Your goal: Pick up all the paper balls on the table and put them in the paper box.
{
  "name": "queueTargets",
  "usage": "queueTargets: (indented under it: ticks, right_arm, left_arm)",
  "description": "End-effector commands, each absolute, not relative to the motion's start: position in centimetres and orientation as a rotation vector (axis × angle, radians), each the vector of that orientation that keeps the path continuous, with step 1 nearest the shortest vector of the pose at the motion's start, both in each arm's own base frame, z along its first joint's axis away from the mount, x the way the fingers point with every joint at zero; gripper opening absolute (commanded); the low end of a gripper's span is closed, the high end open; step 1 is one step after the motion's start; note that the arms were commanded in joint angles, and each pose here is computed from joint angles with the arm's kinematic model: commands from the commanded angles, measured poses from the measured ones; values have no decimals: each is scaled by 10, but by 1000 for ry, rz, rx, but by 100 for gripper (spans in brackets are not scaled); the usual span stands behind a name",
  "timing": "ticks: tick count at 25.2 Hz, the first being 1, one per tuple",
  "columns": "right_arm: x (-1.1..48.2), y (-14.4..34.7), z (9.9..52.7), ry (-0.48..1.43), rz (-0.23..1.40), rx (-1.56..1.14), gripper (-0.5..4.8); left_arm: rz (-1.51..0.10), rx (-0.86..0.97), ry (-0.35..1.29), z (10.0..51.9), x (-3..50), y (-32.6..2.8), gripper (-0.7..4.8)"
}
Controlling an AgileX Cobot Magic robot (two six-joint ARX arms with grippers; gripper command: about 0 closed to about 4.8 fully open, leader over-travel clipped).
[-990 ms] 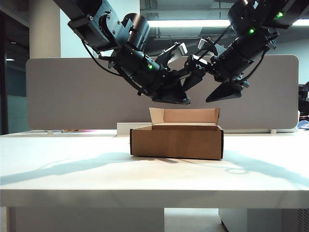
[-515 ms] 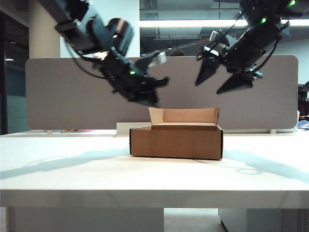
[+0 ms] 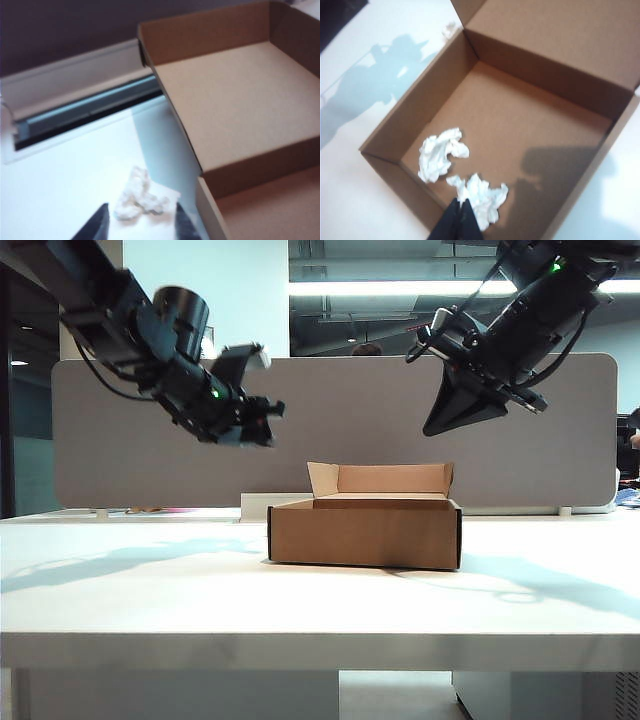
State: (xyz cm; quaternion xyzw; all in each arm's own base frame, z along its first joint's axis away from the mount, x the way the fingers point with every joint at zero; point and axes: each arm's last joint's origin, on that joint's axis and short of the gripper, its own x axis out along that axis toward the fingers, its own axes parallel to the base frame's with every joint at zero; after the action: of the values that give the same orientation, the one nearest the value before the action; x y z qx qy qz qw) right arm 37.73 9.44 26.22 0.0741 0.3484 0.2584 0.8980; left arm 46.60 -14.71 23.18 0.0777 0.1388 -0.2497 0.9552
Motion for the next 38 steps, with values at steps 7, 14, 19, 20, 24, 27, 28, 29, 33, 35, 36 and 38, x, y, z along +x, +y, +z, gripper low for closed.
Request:
queueTargets:
  ticks: [7, 14, 19, 20, 24, 27, 28, 29, 33, 35, 36, 38]
  right_arm:
    - [373, 94, 262, 772, 538, 155, -5]
    - [371, 94, 259, 800, 534, 156, -5]
    - [371, 94, 259, 802, 534, 156, -5]
    - [371, 94, 259, 802, 534, 157, -5]
    - [371, 94, 259, 804, 534, 157, -5]
    - [370, 93, 258, 815, 532, 158, -5]
    - [370, 93, 258, 824, 531, 158, -4]
    - [369, 93, 257, 832, 530, 159, -4]
    - [367, 93, 255, 860, 526, 160, -4]
    - [367, 93, 255, 861, 526, 161, -4]
    - [367, 93, 255, 862, 526, 161, -4]
    - [367, 93, 255, 867, 526, 161, -4]
  left_arm:
    - [-493, 208, 318, 203, 498, -157, 158]
    - [-485, 160, 339, 201, 529, -166, 241]
    - [-483, 144, 412, 195, 541, -170, 262]
    - [-478, 141, 414, 195, 544, -171, 276]
    - [-450, 149, 416, 193, 548, -171, 320]
    - [-449, 158, 435, 183, 550, -171, 348]
    - [-449, 162, 441, 179, 551, -171, 377]
    - [-446, 167, 447, 176, 551, -170, 392]
    - [-450, 177, 475, 159, 553, -170, 407]
    - [-450, 178, 482, 154, 554, -170, 404]
    - [-448, 178, 485, 152, 554, -170, 403]
    - [-448, 179, 495, 147, 555, -170, 399]
